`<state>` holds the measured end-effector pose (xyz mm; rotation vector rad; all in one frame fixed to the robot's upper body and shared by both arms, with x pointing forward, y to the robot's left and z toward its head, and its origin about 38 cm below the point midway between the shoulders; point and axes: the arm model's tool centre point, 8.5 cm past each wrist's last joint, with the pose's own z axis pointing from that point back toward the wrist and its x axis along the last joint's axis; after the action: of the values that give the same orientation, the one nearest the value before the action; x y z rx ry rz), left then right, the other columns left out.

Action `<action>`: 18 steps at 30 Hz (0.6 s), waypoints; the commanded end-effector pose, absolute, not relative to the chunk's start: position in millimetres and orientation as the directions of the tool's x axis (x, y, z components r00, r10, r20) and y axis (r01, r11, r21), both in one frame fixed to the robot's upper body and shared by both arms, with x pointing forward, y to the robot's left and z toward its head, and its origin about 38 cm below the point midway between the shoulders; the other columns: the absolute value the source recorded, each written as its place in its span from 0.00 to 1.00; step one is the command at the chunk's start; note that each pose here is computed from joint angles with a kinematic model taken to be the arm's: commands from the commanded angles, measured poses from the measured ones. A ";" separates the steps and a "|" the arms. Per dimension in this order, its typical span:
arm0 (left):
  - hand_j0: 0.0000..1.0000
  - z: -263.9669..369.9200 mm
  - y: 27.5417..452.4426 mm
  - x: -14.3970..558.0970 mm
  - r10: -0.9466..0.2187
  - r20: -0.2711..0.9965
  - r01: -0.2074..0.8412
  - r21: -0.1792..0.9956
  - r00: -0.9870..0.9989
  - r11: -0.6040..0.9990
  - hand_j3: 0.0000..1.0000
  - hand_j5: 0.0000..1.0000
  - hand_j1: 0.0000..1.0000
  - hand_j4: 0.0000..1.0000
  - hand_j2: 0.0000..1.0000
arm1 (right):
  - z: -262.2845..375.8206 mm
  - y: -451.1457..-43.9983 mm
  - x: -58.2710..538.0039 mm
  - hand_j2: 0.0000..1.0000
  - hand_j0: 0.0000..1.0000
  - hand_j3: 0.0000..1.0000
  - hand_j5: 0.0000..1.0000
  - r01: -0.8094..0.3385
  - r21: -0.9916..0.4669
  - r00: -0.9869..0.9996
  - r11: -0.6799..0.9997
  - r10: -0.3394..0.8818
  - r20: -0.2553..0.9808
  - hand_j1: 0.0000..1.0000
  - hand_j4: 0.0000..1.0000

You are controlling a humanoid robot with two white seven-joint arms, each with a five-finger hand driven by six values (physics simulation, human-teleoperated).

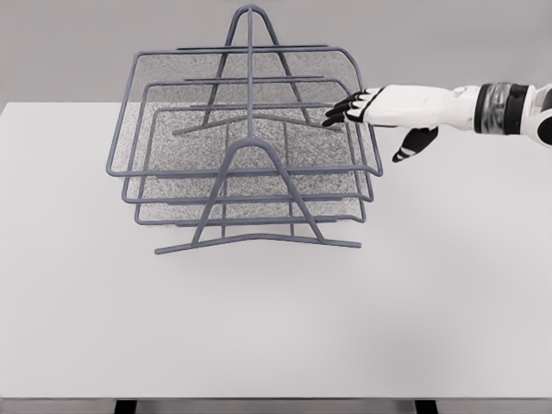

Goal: Pull out the upper folder box with right arm

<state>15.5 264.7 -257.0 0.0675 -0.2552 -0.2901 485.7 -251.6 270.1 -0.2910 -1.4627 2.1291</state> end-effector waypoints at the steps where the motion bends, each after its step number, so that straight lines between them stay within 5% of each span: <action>1: 1.00 -257.0 264.6 15.3 -0.291 0.239 0.275 0.102 0.926 0.956 1.00 1.00 1.00 1.00 1.00 | 255.5 -253.7 483.3 1.00 1.00 1.00 1.00 -0.299 -0.886 -0.844 -0.354 0.532 0.072 1.00 1.00; 18: 1.00 -257.0 264.6 15.3 -0.291 0.239 0.275 0.102 0.926 0.956 1.00 1.00 1.00 1.00 1.00 | 271.4 -323.5 474.3 1.00 1.00 1.00 1.00 -0.328 -0.864 -0.773 -0.382 0.634 0.013 1.00 1.00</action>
<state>15.3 264.6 -257.0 0.0673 -0.2546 -0.2908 474.0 -308.7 277.6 -0.3524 -1.3634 2.1054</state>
